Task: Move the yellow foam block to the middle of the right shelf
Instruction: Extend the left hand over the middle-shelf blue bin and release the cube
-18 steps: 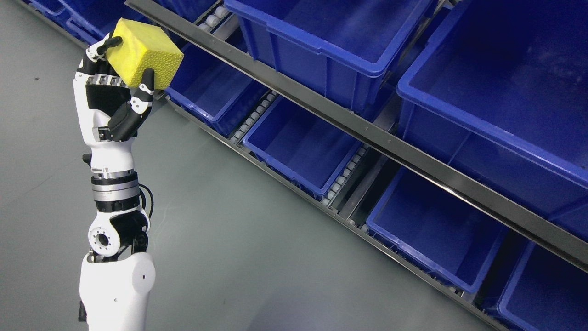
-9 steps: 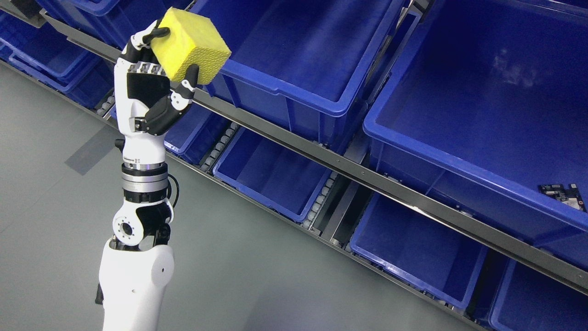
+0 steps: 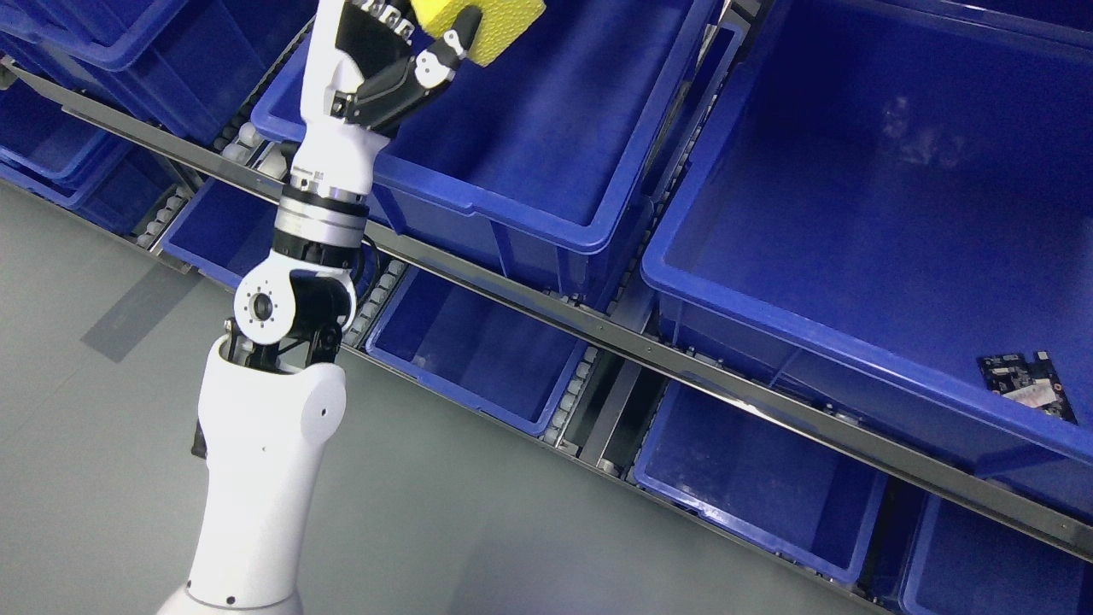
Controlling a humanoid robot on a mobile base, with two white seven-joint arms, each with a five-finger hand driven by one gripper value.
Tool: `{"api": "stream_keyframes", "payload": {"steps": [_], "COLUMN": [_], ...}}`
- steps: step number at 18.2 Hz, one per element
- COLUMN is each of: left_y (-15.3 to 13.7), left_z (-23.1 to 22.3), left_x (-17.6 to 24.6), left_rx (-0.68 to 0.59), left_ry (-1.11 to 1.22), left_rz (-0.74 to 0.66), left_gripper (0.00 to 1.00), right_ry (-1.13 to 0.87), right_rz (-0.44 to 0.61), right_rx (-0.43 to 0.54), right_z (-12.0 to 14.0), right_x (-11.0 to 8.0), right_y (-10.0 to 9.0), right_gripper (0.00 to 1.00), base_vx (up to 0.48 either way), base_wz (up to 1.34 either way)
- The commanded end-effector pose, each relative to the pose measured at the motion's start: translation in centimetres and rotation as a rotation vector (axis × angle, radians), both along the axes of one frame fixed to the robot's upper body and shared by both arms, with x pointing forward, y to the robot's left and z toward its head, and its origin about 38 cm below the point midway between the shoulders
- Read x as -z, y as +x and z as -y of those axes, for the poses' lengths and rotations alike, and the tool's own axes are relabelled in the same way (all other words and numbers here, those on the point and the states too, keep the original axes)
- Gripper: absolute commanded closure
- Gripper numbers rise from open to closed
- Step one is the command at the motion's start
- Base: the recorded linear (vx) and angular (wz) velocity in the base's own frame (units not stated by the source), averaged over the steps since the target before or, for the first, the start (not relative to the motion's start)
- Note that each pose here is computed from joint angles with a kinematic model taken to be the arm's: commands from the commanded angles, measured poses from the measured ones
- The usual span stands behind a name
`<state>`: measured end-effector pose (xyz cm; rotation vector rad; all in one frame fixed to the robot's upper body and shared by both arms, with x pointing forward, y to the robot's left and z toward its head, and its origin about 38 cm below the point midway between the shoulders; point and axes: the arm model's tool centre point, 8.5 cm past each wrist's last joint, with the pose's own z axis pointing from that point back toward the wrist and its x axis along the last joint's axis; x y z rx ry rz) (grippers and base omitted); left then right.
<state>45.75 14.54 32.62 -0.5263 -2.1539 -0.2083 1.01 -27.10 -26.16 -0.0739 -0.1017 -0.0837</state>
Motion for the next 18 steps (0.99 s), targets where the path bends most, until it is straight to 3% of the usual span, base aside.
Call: {"api": "stream_keyframes", "payload": {"steps": [1, 7, 10, 12, 14, 16, 18], "left_y": [5.3, 10.4, 11.2, 11.4, 11.2, 11.1, 10.9], "left_z": [0.7, 0.0, -0.2, -0.1, 1.4, 1.7, 1.8], "left_x": [-3.0, -0.6, 1.0, 1.6, 1.7, 1.4, 0.9], "left_rx": [-0.142, -0.218, -0.224, -0.225, -0.216, -0.221, -0.218], "left_ry": [0.156, 0.222, 0.238, 0.253, 0.321, 0.337, 0.330], "left_rz": [-0.212, -0.413, -0.464, -0.480, -0.460, -0.441, -0.419], "left_gripper": [0.70, 0.70, 0.67, 0.52, 0.12, 0.00, 0.00], "right_ry": [-0.018, -0.018, -0.018, -0.018, -0.018, -0.018, -0.018], "right_rz": [0.018, 0.018, 0.018, 0.020, 0.018, 0.018, 0.018], "right_rx": [-0.002, -0.002, -0.002, -0.002, -0.002, -0.002, -0.002], "right_z": [1.2, 1.2, 1.2, 1.2, 1.2, 1.2, 1.2], "right_x": [-0.1, -0.1, -0.1, -0.1, -0.1, -0.1, -0.1], "right_y": [0.7, 0.7, 0.7, 0.8, 0.7, 0.7, 0.7], "right_gripper": [0.00, 0.00, 0.00, 0.00, 0.00, 0.00, 0.00], "base_vx": [0.060, 0.045, 0.023, 0.000, 0.000, 0.000, 0.000], "base_wz": [-0.09, -0.07, -0.02, 0.00, 0.00, 0.00, 0.00]}}
